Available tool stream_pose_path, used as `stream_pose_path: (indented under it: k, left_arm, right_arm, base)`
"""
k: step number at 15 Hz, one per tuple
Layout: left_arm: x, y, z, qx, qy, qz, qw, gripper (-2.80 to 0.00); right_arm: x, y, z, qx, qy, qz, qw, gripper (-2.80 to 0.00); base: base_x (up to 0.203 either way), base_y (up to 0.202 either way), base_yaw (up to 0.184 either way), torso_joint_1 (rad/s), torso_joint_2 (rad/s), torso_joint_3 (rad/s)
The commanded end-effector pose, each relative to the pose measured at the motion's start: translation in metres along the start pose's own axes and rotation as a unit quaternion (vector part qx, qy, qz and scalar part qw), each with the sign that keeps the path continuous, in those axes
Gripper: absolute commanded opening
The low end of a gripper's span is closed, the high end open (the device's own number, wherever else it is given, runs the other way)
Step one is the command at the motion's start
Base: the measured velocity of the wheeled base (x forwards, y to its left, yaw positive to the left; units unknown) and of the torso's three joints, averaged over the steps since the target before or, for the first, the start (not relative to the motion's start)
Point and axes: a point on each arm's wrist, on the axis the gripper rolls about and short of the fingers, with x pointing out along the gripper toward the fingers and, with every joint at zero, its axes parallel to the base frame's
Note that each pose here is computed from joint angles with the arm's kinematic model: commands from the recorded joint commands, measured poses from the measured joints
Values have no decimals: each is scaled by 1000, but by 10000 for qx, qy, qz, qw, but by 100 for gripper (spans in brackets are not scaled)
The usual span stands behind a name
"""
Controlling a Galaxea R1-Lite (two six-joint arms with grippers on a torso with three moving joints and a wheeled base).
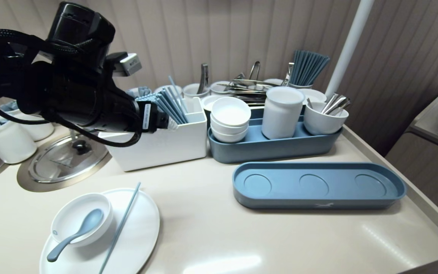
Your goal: Pick the chopsticks and place it on the plate
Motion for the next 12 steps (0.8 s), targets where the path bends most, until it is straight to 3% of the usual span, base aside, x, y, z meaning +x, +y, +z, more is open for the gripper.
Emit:
stream_pose_path:
  k: [1,12]
  left_arm:
    - [0,0,1,-23,-93,-9,10000,0]
    - [-3,-1,6,-167,-236,-20,9996,0]
  right_arm:
    - [0,0,0,2,3,-1,10000,-280]
    - [0,0,0,2,4,-1,10000,-280]
  base:
    - [0,0,0,0,0,0]
    - [0,0,0,0,0,0]
